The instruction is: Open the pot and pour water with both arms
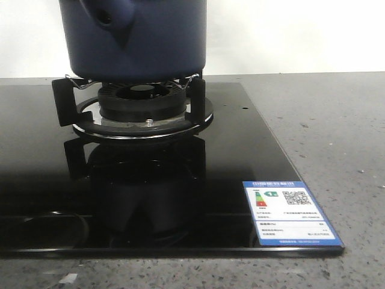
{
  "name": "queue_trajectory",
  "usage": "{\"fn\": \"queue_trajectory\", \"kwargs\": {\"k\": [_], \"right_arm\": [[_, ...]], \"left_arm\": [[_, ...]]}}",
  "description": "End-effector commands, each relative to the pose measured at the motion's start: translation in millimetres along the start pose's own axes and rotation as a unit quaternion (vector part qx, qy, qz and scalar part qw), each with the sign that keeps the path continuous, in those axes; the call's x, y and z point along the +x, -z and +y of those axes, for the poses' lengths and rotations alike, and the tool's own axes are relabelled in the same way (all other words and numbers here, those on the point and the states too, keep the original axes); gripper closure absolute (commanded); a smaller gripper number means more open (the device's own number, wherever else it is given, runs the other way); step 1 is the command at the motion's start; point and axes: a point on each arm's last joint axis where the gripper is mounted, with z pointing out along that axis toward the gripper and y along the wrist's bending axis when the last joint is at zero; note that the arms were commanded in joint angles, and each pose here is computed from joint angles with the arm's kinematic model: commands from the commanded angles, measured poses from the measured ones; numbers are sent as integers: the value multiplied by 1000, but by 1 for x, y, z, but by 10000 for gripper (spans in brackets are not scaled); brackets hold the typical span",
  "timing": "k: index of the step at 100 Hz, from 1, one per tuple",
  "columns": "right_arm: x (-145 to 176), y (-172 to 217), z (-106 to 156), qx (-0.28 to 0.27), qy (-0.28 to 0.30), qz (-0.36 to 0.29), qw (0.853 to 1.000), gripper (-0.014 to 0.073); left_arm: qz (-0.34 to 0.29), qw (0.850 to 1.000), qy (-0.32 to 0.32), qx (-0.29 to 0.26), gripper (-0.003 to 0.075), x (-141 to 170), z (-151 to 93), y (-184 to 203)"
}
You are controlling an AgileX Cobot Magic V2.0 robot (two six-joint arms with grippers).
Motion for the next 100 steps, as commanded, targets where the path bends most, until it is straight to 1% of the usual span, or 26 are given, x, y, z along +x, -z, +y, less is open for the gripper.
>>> {"fn": "queue_trajectory", "kwargs": {"k": [1,15,40,51,66,79,100], "right_arm": [[-39,22,-5,32,4,-125,992,637],[-30,24,-8,49,6,-152,987,638],[-29,26,-8,60,14,-192,980,638],[-30,31,-2,59,28,-234,970,638],[-27,36,8,53,44,-275,959,638],[-29,41,10,61,46,-319,945,638],[-36,48,10,68,54,-373,924,638]], "left_arm": [[-60,998,10,-9,324,-26,-7,15],[-60,998,10,-9,324,-26,-7,15],[-60,998,10,-8,324,-26,-7,15],[-60,998,10,-8,324,-26,-7,15],[-60,998,10,-8,324,-26,-7,15],[-60,998,10,-8,324,-26,-7,15],[-60,998,10,-8,324,-26,-7,15]]}}
